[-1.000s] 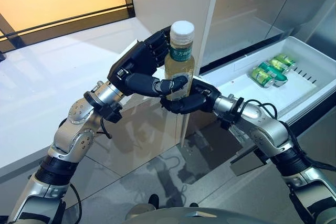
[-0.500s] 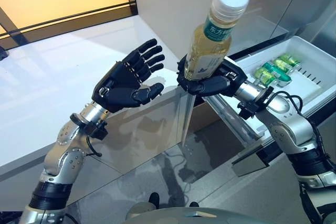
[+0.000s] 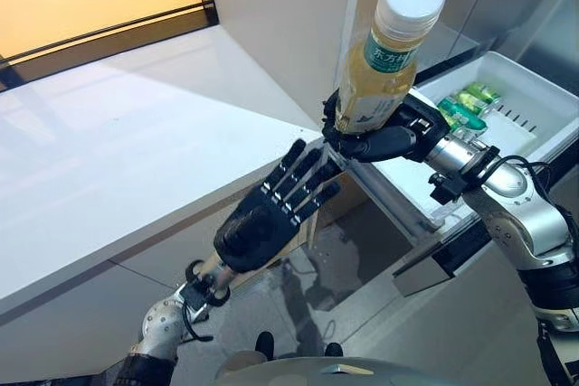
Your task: Put drinks into fridge and close the fridge
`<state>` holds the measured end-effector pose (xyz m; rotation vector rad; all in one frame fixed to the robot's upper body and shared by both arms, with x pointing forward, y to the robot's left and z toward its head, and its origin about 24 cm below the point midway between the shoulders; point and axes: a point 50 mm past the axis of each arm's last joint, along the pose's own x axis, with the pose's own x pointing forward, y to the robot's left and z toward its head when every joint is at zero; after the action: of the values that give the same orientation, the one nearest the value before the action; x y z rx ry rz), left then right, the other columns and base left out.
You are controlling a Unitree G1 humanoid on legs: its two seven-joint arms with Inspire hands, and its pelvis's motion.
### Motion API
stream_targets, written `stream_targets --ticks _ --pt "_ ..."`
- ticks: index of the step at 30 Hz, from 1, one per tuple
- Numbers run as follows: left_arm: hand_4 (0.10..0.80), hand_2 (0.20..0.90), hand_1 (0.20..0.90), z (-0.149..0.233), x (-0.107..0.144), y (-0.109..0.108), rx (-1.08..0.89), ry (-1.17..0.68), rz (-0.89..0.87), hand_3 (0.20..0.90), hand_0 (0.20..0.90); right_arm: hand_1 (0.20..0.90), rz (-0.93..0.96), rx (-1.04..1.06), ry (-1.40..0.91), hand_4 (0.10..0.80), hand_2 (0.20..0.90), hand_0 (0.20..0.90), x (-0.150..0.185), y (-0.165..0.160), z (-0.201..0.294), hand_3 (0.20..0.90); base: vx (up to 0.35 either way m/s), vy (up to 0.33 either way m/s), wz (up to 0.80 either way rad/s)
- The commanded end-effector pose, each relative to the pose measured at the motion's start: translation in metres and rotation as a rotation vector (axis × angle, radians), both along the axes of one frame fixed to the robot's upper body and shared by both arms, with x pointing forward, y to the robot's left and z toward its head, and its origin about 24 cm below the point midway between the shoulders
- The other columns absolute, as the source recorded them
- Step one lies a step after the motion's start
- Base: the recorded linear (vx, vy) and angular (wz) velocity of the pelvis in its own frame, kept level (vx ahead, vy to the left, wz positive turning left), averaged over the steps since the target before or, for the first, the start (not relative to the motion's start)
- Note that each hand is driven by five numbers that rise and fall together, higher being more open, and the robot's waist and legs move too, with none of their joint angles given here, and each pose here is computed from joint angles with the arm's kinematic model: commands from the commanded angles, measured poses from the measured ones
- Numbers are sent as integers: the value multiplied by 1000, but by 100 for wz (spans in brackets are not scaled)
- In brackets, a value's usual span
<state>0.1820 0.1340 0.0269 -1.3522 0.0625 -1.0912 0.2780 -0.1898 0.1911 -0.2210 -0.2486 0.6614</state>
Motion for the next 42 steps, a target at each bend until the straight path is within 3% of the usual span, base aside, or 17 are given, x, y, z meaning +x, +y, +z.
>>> stream_targets --ticks 1,5,13,16,18,28,42 --pt "800 900 900 -15 -13 6 -122 9 -18 900 900 300 72 175 -422 100 300 300 -25 -5 82 200 -45 6 -9" --pt "800 900 900 -52 -32 14 -55 163 42 900 900 300 78 177 -409 100 300 300 -28 -11 78 200 -17 4 -4" --pt "800 900 900 -114 -72 27 267 472 80 900 900 300 117 190 -346 100 300 300 -41 -20 65 200 -3 2 -1" --pt "800 900 900 -134 -83 36 428 641 136 900 900 300 105 207 -321 100 300 300 -43 -25 62 200 14 9 -4" --pt "800 900 900 -148 -86 51 640 724 203 900 900 300 98 216 -314 100 300 300 -46 -30 61 200 8 18 -18" --pt "800 900 900 -176 -100 85 1241 857 364 900 900 300 -17 194 -336 100 300 300 -52 -44 54 200 6 0 -15" --pt "800 900 900 -188 -123 96 1479 990 326 900 900 300 -98 -27 -250 100 300 300 -25 -48 64 200 78 -11 -12"
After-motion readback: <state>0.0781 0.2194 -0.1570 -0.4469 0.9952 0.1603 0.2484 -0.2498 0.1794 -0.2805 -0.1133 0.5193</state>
